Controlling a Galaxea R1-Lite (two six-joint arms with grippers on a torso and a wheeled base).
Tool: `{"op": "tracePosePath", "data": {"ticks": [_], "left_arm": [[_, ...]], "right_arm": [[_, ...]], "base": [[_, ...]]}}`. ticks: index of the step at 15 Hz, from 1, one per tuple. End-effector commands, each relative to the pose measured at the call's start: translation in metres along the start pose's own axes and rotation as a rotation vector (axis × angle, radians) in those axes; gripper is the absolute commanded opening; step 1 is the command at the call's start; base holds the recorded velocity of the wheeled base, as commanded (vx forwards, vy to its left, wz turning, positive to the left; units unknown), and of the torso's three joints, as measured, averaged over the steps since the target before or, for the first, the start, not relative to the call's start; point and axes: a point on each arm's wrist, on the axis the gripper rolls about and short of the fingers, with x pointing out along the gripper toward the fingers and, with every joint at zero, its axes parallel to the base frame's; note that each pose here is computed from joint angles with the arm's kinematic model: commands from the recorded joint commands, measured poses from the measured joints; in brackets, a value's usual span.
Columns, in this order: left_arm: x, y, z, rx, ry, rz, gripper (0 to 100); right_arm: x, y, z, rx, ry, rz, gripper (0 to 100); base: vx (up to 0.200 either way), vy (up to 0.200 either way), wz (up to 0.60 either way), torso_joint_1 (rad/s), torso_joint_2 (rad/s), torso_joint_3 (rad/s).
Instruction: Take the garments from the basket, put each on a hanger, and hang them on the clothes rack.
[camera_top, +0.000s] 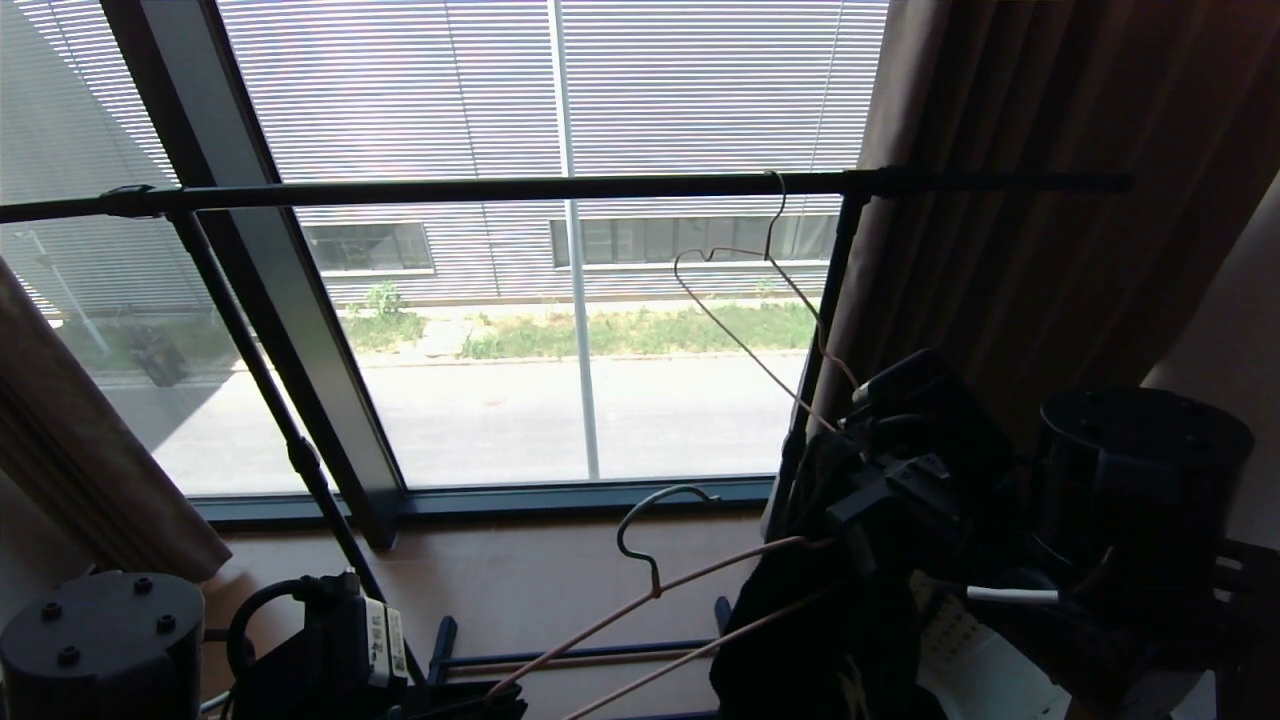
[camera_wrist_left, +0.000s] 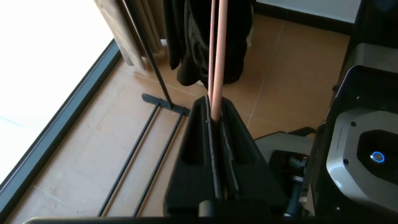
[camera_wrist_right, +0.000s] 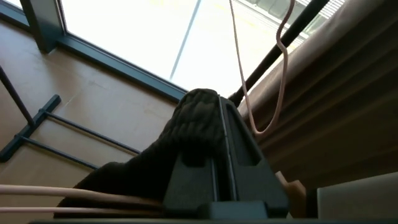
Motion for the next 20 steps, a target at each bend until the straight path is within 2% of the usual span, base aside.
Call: {"op": "tracePosePath", "data": {"ticks": [1, 3, 4, 6, 9, 13, 16, 20], "left_arm": [[0.000, 0.000, 0.000, -0.001, 0.002, 0.002, 0], [-0.003, 0.006, -0.002, -0.013, 0.004, 0.038, 0], [-0.007, 0.015, -0.003, -0.029, 0.002, 0.093, 0], [-0.008, 0.020, -0.003, -0.040, 0.004, 0.118, 0], [-0.005, 0.014, -0.002, -0.027, 0.002, 0.081, 0], [-0.001, 0.012, -0.003, -0.026, 0.014, 0.059, 0], [0.001, 0.013, -0.004, -0.021, 0.001, 0.064, 0], [0.007, 0.013, -0.010, -0.028, 0.016, 0.059, 0]], "right_arm": [[-0.002, 0.002, 0.002, 0.003, -0.010, 0.006, 0], [-0.006, -0.002, 0.007, 0.013, -0.022, -0.029, 0], [-0.009, -0.006, 0.009, 0.022, -0.031, -0.038, 0], [-0.011, -0.008, 0.011, 0.028, -0.040, -0.040, 0], [-0.009, 0.007, 0.011, 0.026, -0.041, 0.004, 0], [-0.013, 0.034, 0.016, 0.082, -0.054, 0.090, 0], [-0.017, 0.038, 0.024, 0.123, -0.078, 0.099, 0], [-0.029, 0.044, 0.039, 0.188, -0.126, 0.098, 0]], "base": [[0.000, 0.000, 0.00, 0.000, 0.00, 0.000], [0.000, 0.000, 0.00, 0.000, 0.00, 0.000], [0.000, 0.000, 0.00, 0.000, 0.00, 0.000], [0.000, 0.000, 0.00, 0.000, 0.00, 0.000], [0.000, 0.000, 0.00, 0.000, 0.00, 0.000], [0.000, 0.000, 0.00, 0.000, 0.00, 0.000], [0.000, 0.000, 0.00, 0.000, 0.00, 0.000], [0.000, 0.000, 0.00, 0.000, 0.00, 0.000]]}}
